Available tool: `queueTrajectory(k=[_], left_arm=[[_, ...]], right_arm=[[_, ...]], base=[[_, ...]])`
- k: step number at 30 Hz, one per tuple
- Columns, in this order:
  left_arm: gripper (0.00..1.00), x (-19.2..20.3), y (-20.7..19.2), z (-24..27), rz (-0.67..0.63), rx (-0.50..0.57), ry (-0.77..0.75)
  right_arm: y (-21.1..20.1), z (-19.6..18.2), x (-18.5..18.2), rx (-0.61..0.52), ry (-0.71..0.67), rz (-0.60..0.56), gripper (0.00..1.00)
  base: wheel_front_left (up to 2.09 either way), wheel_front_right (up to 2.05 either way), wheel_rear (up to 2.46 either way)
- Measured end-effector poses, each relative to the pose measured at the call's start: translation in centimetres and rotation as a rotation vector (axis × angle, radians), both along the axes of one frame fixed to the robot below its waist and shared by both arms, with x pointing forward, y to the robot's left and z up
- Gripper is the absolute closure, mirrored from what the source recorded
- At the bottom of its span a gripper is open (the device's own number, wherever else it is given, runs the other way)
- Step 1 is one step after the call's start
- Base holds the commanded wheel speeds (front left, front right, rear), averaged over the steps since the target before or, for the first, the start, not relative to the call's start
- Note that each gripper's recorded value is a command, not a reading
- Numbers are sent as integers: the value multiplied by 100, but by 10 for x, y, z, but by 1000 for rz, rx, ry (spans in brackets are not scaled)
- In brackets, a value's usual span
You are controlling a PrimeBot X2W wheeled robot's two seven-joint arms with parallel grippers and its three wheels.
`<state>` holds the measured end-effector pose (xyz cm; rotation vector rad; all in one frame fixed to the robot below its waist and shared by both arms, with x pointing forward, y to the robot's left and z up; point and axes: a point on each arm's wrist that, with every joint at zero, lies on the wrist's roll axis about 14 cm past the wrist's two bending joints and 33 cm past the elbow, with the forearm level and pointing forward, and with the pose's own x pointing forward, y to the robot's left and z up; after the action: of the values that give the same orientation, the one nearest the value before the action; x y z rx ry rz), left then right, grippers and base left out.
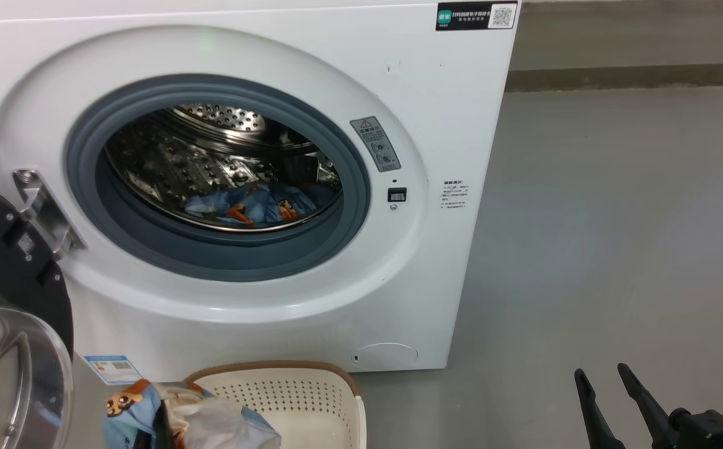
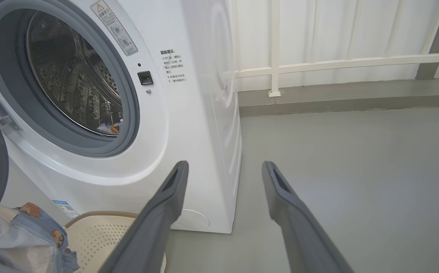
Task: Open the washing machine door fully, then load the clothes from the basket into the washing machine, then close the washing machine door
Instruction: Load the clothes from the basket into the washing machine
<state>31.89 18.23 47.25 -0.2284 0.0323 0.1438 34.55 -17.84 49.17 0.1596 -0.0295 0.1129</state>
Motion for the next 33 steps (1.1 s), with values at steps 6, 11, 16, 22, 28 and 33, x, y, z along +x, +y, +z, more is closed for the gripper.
queueTrajectory(k=[6, 11, 16, 22, 28, 33], left_arm=[[100, 10, -8, 3, -22, -4, -5], [100, 33, -21, 16, -57, -2, -43], [100, 67, -35, 32, -97, 4, -91], [100, 112, -35, 37, -98, 18, -104], [100, 166, -46, 41, -115, 17, -121], [100, 215, -52, 43, -115, 20, -139]], right_arm=[[-2, -6, -3, 3, 19, -10, 0], [-15, -9, -9, 8, 29, -56, 0], [-28, -15, -16, 13, 49, -105, 0], [-40, -13, -7, 15, 43, -149, 0], [-50, -14, 4, 18, 48, -189, 0], [-63, -21, 11, 19, 74, -233, 0]], base=[[0, 0, 0], [0, 0, 0], [0, 0, 0], [0, 0, 0], [0, 0, 0], [0, 0, 0]])
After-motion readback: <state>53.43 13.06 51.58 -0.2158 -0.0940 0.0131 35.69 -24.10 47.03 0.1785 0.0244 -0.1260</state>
